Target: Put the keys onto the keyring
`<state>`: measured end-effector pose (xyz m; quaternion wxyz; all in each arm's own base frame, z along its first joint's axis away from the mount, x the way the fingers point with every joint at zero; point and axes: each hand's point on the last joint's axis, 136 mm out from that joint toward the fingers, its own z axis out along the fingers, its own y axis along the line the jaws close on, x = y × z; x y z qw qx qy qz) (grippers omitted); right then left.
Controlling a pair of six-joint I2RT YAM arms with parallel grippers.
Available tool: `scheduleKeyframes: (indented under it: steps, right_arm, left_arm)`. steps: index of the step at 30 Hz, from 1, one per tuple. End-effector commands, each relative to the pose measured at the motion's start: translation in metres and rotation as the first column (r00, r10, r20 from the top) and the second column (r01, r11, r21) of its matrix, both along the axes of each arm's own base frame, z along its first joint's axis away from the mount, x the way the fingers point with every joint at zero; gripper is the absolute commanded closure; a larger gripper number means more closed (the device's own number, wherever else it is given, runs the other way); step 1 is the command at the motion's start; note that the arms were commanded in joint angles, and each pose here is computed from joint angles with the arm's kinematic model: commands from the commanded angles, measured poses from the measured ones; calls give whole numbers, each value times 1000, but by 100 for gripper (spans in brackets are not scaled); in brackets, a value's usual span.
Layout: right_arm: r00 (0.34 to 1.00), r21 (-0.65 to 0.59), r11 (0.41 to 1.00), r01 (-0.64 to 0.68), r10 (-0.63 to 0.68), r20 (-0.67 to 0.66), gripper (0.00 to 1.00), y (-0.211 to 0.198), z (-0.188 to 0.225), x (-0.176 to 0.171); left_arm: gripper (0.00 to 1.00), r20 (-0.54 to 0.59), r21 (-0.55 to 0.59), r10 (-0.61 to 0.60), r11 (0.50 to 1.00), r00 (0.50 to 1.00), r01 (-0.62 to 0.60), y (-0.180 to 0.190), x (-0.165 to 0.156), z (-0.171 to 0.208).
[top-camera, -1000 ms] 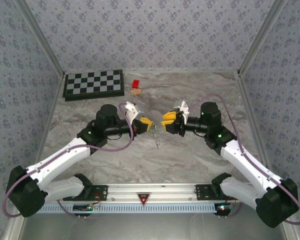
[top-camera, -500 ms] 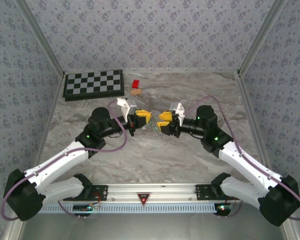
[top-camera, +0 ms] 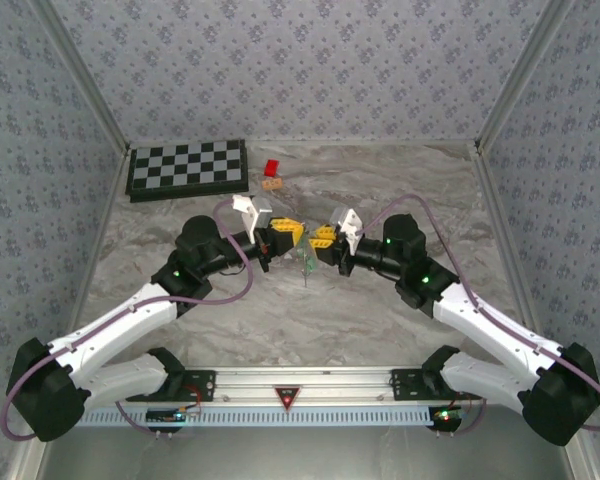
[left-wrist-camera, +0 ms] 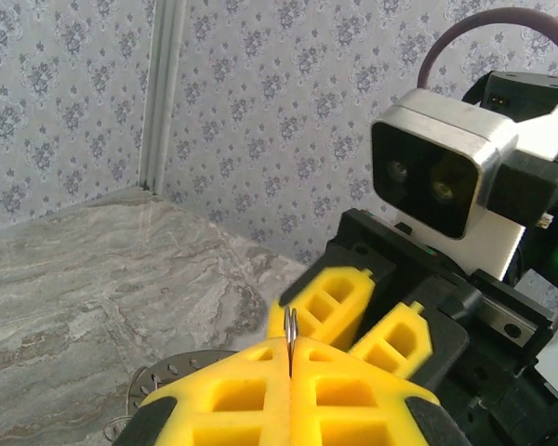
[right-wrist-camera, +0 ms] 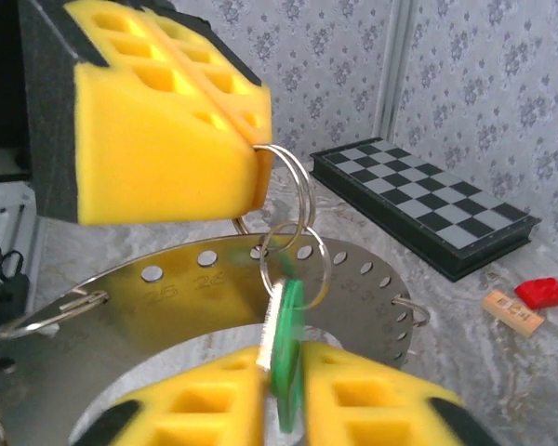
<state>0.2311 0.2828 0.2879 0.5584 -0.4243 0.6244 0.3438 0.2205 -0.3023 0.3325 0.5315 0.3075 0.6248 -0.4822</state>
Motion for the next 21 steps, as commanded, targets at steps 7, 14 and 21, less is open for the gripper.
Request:
scheduleKeyframes:
  steps: [7,14,21]
  right_arm:
    - [999,-15,999,-34,34,37,100,7,3,-6]
    - [998,-61,996,-62,64,27,100,17,-6,-11]
    - [1000,-20,1000,-12,12,21,100,2,2,-5]
  left_arm:
    - [100,64,-107,6,994,998,1,4,-5,33]
    - [100,57,-108,-7,994,998,13,1,-5,31]
    - [100,63,-52,11,999,998,-8,5,-5,20]
